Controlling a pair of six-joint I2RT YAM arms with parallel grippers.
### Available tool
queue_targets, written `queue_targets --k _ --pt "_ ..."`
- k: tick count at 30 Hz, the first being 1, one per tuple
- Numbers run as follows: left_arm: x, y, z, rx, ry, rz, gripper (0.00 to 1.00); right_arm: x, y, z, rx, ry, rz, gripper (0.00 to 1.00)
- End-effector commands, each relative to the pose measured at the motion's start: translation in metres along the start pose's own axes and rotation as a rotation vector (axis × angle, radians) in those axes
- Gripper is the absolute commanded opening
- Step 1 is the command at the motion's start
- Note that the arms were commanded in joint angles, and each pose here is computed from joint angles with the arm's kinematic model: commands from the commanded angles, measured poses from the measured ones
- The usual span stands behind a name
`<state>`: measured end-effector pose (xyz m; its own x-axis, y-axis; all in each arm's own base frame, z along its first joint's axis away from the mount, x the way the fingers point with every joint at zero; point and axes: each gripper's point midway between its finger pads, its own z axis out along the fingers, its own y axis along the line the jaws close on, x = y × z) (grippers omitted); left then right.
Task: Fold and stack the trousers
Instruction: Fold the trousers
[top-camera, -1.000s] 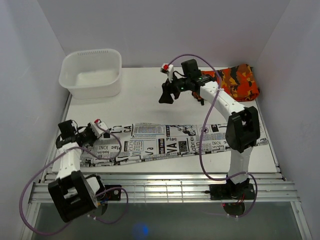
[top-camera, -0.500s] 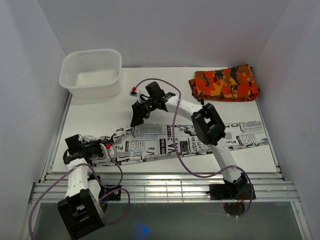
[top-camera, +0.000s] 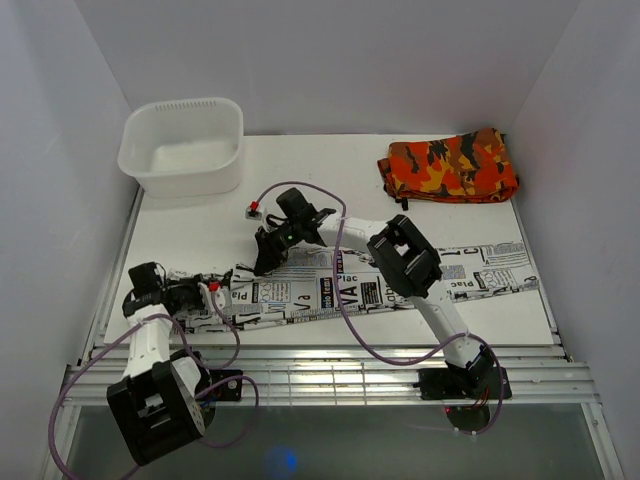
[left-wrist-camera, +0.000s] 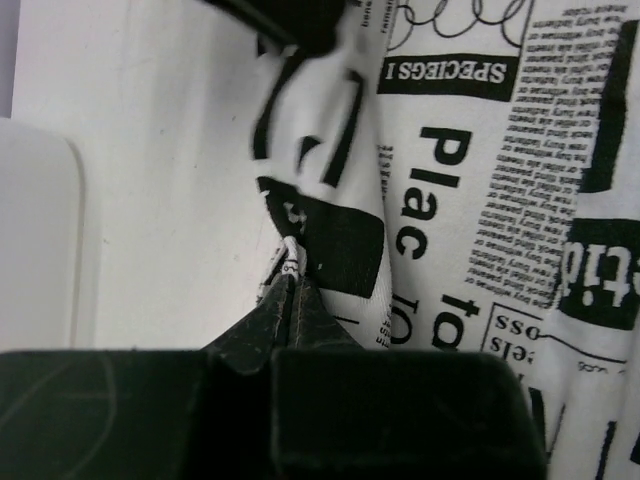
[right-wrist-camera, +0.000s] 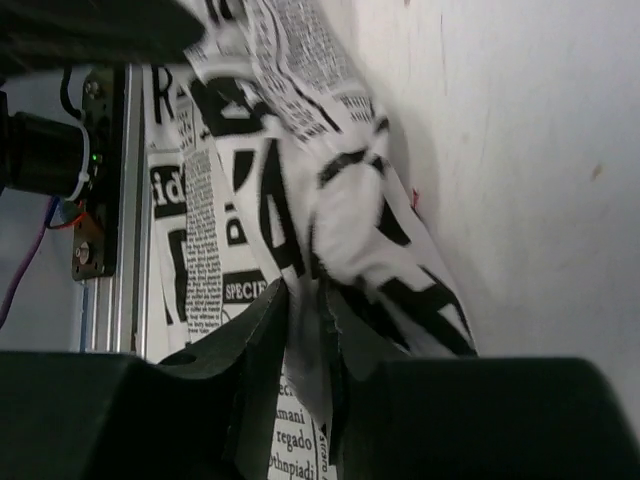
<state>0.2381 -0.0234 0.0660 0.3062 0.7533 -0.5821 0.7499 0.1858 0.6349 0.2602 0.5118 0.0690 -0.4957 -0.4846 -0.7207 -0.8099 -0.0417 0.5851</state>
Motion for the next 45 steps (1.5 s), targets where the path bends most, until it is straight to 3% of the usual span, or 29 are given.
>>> queue_targets --k 1,2,5,7,10,13,18,25,39,45 --pt "-0.012 0.02 -0.007 -0.021 -0.03 -0.093 0.09 0.024 0.013 0.003 -0.023 0.04 -0.03 0.24" --pt "-0.015 0.023 -0.008 -0.023 -0.035 -0.111 0.15 0.031 0.014 0.005 -0.023 0.052 -0.027 0.21" --pt "-0.025 0.039 -0.017 -0.055 -0.042 -0.152 0.21 0.047 0.014 0.01 -0.018 0.081 -0.017 0.09" --pt "-0.033 0.055 -0.023 -0.1 -0.046 -0.193 0.36 0.054 0.012 0.012 -0.007 0.09 -0.01 0.08" --pt "-0.04 0.072 -0.032 -0.131 -0.049 -0.313 0.45 0.058 0.014 0.011 0.02 0.066 -0.047 0.08" --pt "-0.051 0.076 -0.034 -0.067 -0.082 -0.432 0.47 0.06 0.018 0.011 0.061 0.036 -0.084 0.08" --pt "-0.049 0.059 -0.018 0.116 -0.127 -0.774 0.46 0.066 0.019 0.011 0.15 0.001 -0.139 0.08" --pt "-0.053 0.034 0.019 0.338 -0.089 -0.994 0.62 0.06 0.014 0.007 0.243 -0.078 -0.243 0.08" --pt "-0.044 0.022 0.086 0.437 -0.008 -1.042 0.65 0.035 0.03 0.004 0.194 -0.101 -0.332 0.08" --pt "-0.053 0.006 0.091 0.515 -0.048 -1.109 0.55 0.031 0.027 0.001 0.218 -0.111 -0.317 0.08"
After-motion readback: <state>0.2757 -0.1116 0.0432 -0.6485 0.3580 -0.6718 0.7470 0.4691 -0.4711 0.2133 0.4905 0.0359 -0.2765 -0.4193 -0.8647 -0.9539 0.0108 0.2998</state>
